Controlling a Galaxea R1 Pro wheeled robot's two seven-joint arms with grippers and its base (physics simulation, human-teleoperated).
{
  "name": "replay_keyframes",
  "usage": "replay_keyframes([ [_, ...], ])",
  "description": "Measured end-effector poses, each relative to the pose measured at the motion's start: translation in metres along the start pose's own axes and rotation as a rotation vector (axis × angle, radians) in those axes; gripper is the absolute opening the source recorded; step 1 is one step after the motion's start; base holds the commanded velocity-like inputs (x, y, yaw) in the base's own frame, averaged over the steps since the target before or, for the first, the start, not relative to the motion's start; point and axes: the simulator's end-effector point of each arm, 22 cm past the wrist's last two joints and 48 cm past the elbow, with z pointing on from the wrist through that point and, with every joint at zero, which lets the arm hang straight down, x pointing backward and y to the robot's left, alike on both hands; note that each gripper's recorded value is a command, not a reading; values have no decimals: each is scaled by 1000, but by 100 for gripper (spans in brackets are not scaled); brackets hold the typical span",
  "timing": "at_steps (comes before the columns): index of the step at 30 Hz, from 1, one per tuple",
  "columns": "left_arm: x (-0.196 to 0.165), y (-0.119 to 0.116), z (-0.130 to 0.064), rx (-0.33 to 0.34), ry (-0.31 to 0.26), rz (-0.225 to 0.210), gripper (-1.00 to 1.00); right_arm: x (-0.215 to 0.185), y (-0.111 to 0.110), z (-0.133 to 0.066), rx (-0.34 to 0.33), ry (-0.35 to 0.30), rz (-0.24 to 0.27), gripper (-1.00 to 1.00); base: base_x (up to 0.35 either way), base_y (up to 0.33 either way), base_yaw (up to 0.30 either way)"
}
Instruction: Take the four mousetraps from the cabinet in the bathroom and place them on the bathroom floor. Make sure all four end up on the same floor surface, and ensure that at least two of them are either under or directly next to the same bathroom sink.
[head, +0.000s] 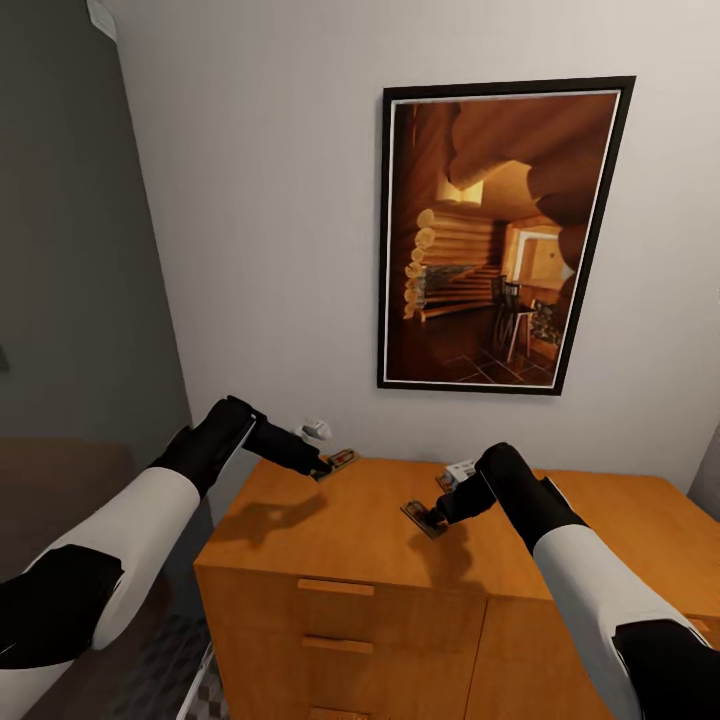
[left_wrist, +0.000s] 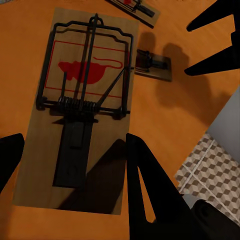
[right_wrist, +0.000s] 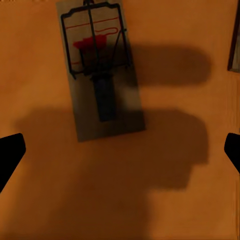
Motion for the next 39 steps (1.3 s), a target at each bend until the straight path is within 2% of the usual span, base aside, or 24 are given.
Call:
replay_keyframes([
  [10,-3,-1,-1,-1,-5,8,-100,4,7,9,-15,7,-18,100,0,0,0],
  [34,-4,-1,-2,-2,-7,9,-100,5,10,11,-20,9,-21,100,0,0,0],
  [35,-10,-4,-4,-5,-19,24,-100,3,10,10,-21,0,-29,100,0,0,0],
  [39,-11,-4,-5,-7,-22,29,-100,-1,10,11,-21,-16,-45,100,0,0,0],
])
